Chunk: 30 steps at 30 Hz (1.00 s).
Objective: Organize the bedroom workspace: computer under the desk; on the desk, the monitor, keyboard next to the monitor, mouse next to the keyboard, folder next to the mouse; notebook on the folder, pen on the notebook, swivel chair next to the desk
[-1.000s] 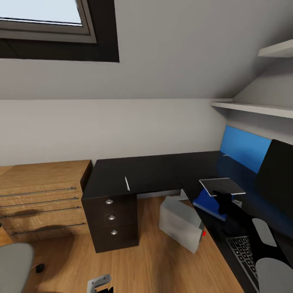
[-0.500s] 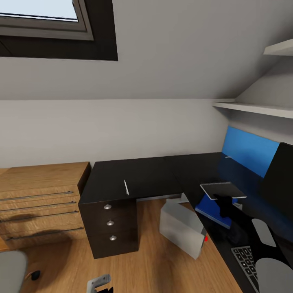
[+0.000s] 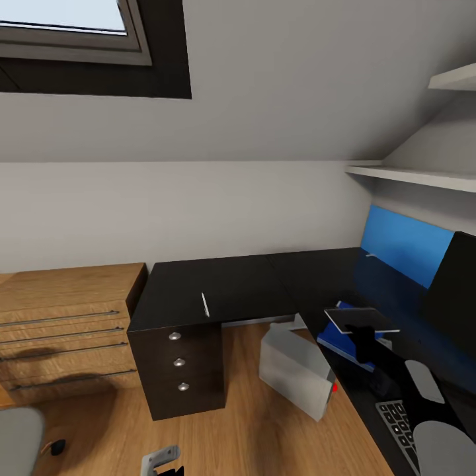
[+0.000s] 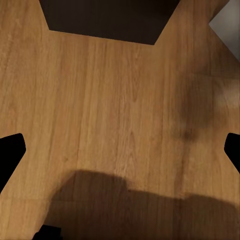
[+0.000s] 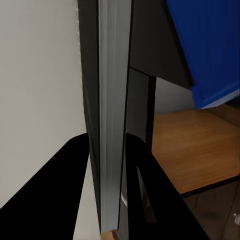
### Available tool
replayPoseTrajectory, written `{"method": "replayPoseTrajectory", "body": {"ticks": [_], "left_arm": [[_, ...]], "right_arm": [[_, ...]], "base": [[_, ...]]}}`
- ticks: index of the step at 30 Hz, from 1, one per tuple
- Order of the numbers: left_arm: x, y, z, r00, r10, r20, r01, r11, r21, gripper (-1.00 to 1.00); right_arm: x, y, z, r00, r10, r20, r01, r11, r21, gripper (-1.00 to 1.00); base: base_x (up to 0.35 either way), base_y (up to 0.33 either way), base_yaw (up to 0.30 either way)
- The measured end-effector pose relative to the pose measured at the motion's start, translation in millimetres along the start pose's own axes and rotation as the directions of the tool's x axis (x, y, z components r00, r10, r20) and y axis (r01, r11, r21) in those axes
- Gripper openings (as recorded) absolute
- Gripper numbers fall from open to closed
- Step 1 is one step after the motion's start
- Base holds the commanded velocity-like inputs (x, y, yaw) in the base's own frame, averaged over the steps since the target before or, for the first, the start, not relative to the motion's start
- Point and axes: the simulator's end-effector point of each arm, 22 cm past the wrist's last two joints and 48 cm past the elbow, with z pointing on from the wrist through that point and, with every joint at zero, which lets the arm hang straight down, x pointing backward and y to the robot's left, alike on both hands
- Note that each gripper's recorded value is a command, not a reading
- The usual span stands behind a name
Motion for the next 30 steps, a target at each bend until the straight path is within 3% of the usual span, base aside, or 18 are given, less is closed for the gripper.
{"method": "replayPoseTrajectory", "body": {"ticks": [20,30], "left_arm": [[-0.3,0.6,-0.1,1.0,-0.002,0.001,0.002,1.0,0.0,1.0],[-3.3,2.4,-0.6,1.0,-0.01,0.003,0.01,1.0,-0.004,1.0]], "right_arm": [[-3.2,-3.9,0.5,1.0,0.0,0.019,0.0,1.0,0.01,-1.0],[-10.3,-11.9,0.1,0.999,-0.008,0.048,0.005,0.999,0.048,-1.0]], "base": [[0.022,0.0,0.0],[0.057,0.0,0.0]]}}
